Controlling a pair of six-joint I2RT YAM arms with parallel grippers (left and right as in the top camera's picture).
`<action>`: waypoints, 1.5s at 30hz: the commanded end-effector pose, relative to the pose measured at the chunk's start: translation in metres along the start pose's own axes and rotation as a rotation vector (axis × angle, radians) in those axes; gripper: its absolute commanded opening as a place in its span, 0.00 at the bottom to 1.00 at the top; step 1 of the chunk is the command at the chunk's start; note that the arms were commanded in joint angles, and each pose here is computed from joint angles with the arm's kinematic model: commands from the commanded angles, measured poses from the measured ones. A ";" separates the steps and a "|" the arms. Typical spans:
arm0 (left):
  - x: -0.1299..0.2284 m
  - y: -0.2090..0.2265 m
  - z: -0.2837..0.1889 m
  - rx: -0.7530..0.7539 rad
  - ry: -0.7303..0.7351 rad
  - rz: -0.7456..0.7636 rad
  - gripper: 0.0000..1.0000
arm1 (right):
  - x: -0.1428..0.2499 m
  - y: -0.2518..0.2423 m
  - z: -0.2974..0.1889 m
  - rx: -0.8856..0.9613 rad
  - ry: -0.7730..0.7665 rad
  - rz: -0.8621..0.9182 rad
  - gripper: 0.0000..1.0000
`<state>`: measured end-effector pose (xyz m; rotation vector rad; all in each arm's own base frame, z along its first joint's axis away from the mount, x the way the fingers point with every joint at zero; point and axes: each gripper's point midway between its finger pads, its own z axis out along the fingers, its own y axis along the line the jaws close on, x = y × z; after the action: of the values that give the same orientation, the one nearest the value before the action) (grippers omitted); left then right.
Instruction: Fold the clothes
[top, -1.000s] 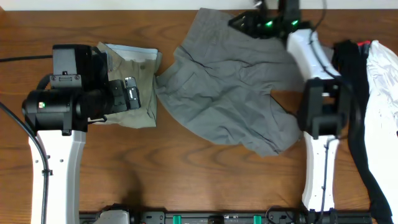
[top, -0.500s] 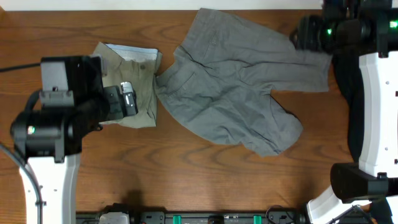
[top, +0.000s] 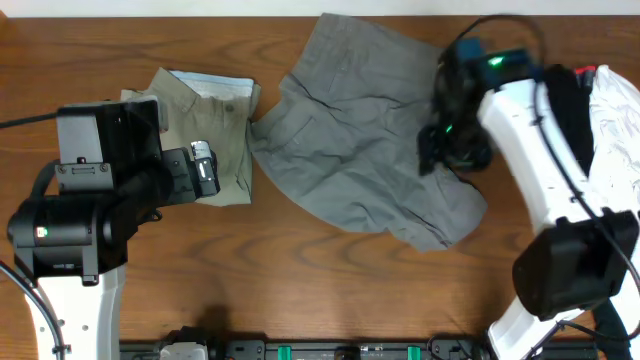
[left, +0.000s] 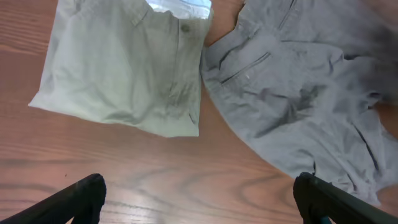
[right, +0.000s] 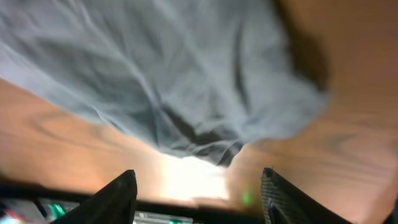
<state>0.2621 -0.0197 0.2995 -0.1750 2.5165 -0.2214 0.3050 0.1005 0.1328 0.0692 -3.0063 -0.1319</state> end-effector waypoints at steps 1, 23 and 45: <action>-0.003 -0.002 -0.003 0.002 -0.011 0.014 0.98 | 0.009 0.004 0.028 0.034 0.038 0.032 0.64; -0.006 -0.002 -0.003 0.004 -0.022 0.031 0.98 | -0.068 -0.082 0.069 0.039 -0.262 0.224 0.18; -0.008 0.000 0.010 -0.005 0.010 0.031 0.98 | 0.065 -0.031 0.082 -0.110 0.204 0.212 0.59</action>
<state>0.2728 -0.0196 0.2937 -0.1682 2.5311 -0.2176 0.2454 0.0664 0.0643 -0.2058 -2.8146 -0.2611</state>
